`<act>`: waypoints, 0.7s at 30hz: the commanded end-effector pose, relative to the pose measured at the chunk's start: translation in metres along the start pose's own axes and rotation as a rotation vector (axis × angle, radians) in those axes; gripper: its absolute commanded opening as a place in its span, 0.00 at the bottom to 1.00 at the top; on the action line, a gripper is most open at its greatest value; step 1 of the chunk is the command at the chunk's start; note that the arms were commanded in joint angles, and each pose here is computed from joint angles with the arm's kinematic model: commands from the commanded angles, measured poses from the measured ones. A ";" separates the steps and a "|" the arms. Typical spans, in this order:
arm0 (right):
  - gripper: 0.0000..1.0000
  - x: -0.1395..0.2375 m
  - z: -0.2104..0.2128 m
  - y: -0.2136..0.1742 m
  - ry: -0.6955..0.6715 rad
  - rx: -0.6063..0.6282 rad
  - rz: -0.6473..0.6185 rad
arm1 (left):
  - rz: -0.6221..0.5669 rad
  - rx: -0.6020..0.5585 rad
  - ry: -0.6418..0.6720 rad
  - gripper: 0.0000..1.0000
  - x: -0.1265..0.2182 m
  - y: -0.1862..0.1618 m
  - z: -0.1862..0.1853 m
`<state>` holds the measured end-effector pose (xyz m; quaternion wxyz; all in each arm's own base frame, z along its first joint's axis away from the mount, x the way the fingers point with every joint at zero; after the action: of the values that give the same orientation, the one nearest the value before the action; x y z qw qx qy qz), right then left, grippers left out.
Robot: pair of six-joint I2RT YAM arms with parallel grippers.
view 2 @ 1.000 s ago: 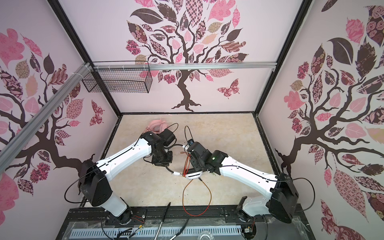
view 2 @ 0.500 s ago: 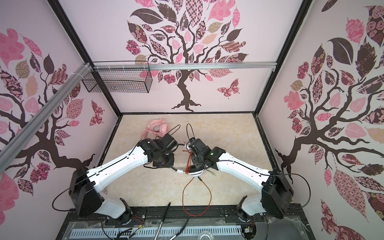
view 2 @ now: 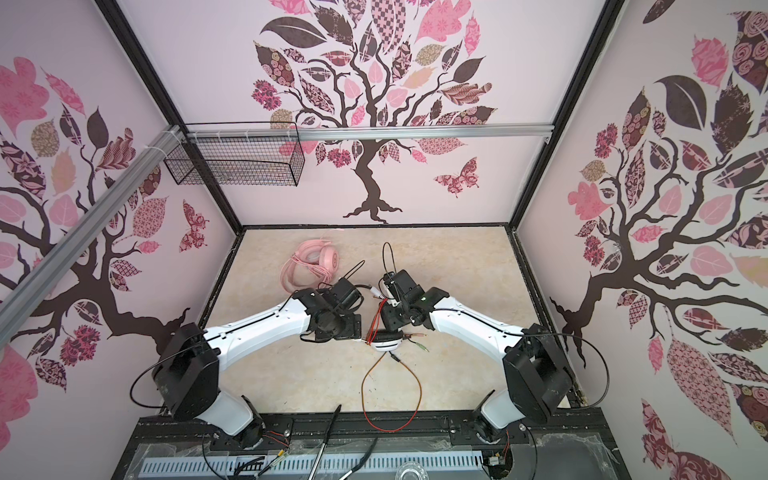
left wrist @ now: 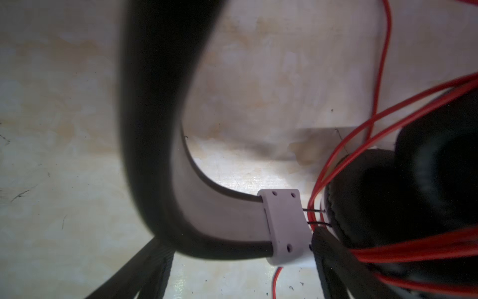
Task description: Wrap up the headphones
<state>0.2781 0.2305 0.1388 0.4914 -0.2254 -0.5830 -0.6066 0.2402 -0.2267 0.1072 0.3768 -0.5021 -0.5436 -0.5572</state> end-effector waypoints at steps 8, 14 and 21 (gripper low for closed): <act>0.38 0.005 0.005 0.016 0.071 -0.053 -0.045 | -0.033 0.308 0.077 0.55 -0.020 0.006 0.006; 0.38 0.007 0.006 0.016 0.087 -0.065 -0.043 | -0.136 0.411 0.057 0.63 0.001 0.008 0.018; 0.38 0.011 0.007 0.016 0.105 -0.073 -0.052 | -0.200 0.522 -0.017 0.60 0.013 0.006 0.034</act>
<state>0.2808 0.2283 0.1353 0.5003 -0.2304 -0.5550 -0.6234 0.2470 -0.1995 0.1220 0.4279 -0.3581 -0.6984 -0.4482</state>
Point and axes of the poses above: each gripper's point midway between its finger pads, its own x axis back along the fingers, its own z axis along the line the jaws close on, y = z × x, the point moved 3 cm from there along x, back along the fingers, and after that the axes turned 10 degrees about -x, right-handed, at the moved point
